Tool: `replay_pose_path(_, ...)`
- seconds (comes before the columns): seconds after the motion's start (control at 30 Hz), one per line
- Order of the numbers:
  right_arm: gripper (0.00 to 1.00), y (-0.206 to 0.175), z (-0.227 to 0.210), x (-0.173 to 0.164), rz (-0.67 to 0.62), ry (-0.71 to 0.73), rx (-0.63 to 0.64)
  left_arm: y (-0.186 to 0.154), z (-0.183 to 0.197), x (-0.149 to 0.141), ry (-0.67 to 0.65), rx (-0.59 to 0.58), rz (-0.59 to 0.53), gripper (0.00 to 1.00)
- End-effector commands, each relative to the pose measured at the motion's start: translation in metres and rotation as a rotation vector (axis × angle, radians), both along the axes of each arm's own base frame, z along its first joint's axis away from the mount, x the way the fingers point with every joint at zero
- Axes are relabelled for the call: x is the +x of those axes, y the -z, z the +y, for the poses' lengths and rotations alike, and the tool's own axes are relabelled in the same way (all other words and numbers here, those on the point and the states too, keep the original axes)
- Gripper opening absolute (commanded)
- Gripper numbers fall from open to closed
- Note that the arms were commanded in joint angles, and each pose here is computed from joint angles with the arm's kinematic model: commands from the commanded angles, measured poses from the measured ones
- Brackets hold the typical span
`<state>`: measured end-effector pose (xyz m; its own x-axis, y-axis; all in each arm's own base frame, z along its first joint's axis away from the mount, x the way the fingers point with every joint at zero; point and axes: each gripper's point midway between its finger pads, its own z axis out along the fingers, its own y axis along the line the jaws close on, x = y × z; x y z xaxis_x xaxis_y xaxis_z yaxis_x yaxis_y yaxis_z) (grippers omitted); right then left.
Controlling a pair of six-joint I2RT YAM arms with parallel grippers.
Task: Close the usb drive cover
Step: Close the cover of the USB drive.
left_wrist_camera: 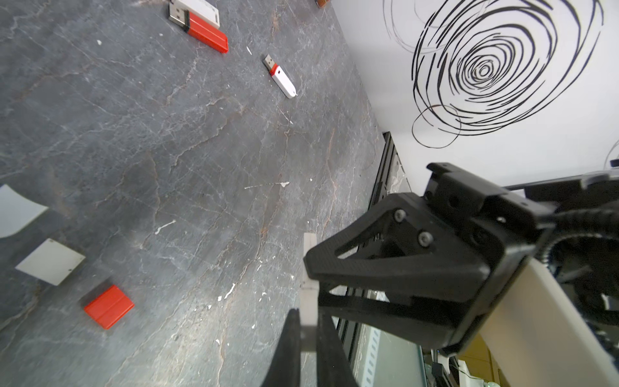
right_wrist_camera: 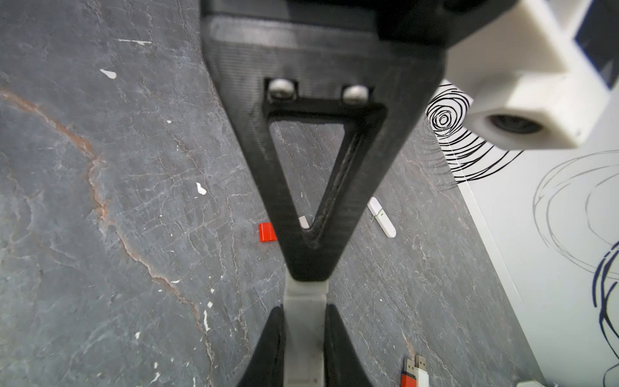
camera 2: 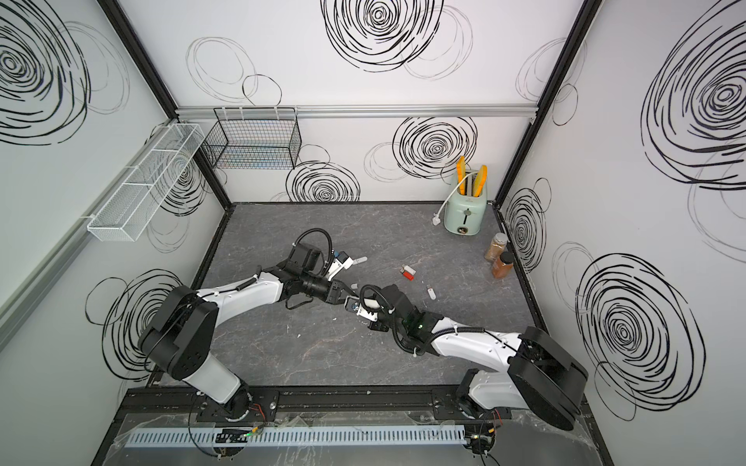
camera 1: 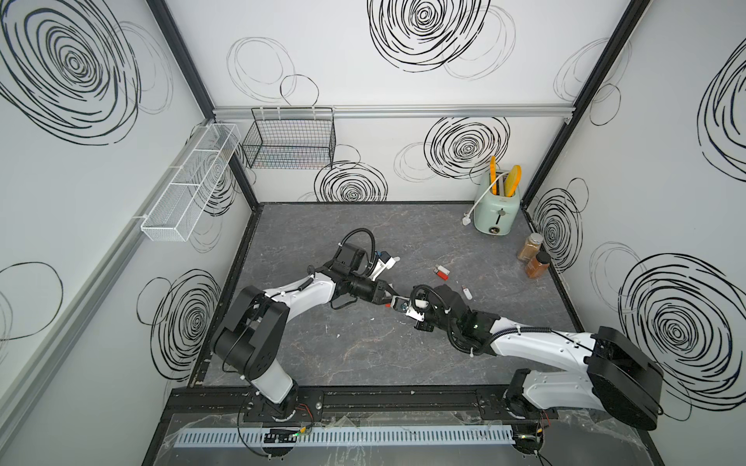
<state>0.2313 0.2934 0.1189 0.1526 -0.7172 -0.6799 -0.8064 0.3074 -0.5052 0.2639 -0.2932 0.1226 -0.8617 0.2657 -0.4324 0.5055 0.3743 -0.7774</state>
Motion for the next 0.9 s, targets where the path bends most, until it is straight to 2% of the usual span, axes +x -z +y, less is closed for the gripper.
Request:
replay_pose_path(0.0,0.0,-0.045,0.036,-0.008,-0.075,-0.117,0.172,0.002,-0.001,0.007,-0.024,-0.002,-0.051,0.0)
replay_pose_path(0.17,0.0,-0.047,0.044,-0.013,-0.113,-0.172,0.152,0.006,-0.006,-0.002,0.014,0.025,-0.089,0.0)
replay_pose_path(0.27,0.0,-0.059,0.047,-0.014,-0.141,-0.19,0.182,0.007,-0.006,-0.002,0.011,0.029,-0.095,0.0)
replay_pose_path(0.33,0.0,-0.075,0.046,-0.01,-0.143,-0.171,0.256,0.007,-0.007,-0.001,0.009,0.03,-0.093,0.0)
replay_pose_path(0.47,0.0,-0.1,0.036,0.009,-0.056,-0.109,0.413,0.01,-0.007,0.0,0.009,0.047,-0.104,0.0)
replay_pose_path(0.53,0.0,-0.108,0.032,0.011,-0.056,-0.112,0.445,0.014,-0.007,-0.001,0.014,0.068,-0.123,0.0)
replay_pose_path(0.67,0.0,-0.1,0.04,0.007,-0.075,-0.151,0.355,0.016,-0.01,-0.002,0.017,0.092,-0.123,0.0)
replay_pose_path(0.77,0.0,-0.087,0.05,-0.002,-0.13,-0.187,0.27,0.015,-0.014,-0.002,0.018,0.074,-0.083,0.0)
replay_pose_path(0.87,0.0,-0.083,0.055,-0.002,-0.183,-0.175,0.235,0.012,-0.018,-0.001,0.024,0.051,-0.04,0.0)
